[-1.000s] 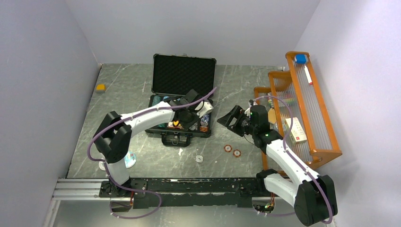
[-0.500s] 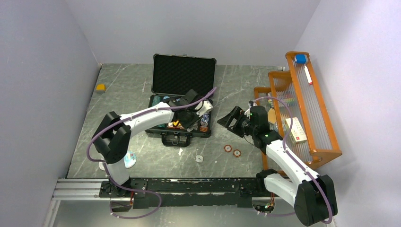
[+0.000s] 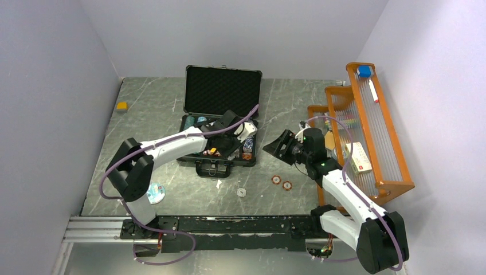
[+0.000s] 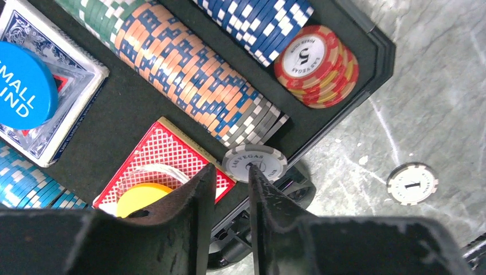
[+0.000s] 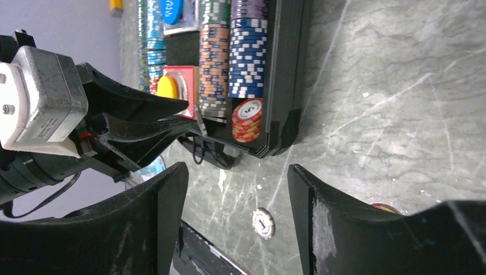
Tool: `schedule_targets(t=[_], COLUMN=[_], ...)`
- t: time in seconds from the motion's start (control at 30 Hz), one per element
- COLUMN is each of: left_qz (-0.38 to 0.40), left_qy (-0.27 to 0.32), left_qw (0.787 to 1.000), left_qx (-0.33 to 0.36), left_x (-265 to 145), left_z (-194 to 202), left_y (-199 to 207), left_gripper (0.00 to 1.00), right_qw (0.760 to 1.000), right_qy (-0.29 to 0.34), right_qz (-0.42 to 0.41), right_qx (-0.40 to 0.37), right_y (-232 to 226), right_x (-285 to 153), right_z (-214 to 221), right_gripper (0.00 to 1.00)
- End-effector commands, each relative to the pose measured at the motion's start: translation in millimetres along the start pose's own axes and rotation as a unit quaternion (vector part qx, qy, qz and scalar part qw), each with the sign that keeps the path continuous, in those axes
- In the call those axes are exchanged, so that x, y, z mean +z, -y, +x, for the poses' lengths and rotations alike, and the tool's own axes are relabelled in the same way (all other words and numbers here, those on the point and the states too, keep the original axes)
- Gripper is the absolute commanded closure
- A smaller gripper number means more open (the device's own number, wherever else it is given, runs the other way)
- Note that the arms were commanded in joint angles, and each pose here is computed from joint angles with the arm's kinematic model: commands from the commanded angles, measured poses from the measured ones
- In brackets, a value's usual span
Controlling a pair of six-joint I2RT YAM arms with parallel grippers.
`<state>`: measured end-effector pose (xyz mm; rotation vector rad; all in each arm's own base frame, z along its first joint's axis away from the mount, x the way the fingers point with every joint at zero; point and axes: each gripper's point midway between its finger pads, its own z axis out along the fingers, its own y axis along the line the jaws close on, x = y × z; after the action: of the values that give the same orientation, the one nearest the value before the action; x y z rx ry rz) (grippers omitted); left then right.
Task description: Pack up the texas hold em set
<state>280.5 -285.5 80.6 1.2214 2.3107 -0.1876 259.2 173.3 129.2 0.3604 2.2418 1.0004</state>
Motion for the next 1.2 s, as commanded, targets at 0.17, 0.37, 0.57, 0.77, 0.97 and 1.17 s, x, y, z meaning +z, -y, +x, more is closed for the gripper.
schedule_targets(t=[0.17, 0.37, 0.57, 0.77, 0.97, 1.17], left_qz=[0.021, 0.013, -0.002, -0.015, -0.019, -0.023], left_qy=[0.07, 0.076, 0.145, 0.187, 0.197, 0.207], left_qw=[0.996, 0.995, 0.983, 0.967, 0.95, 0.941], left_qx=[-0.046, -0.068, -0.109, -0.17, -0.243, -0.268], left_x=[-10, -12, -46, -68, -66, -66], left_z=[-25, -21, -42, -40, -26, -23], left_y=[8, 4, -12, -25, -27, -31], left_gripper=[0.72, 0.74, 0.69, 0.66, 0.65, 0.63], right_qw=[0.996, 0.994, 0.992, 0.99, 0.992, 0.994], right_qy=[-0.042, -0.054, -0.067, -0.079, -0.066, -0.06], right_qz=[-0.073, -0.08, -0.082, -0.073, -0.048, -0.015], right_qx=[-0.025, -0.059, -0.07, -0.088, -0.096, -0.088], right_y=[-19, -39, -53, -62, -64, -54], right_x=[8, 27, 50, 73, 93, 107], right_z=[23, 47, 64, 77, 79, 81], right_gripper=[0.41, 0.38, 0.41, 0.47, 0.52, 0.55])
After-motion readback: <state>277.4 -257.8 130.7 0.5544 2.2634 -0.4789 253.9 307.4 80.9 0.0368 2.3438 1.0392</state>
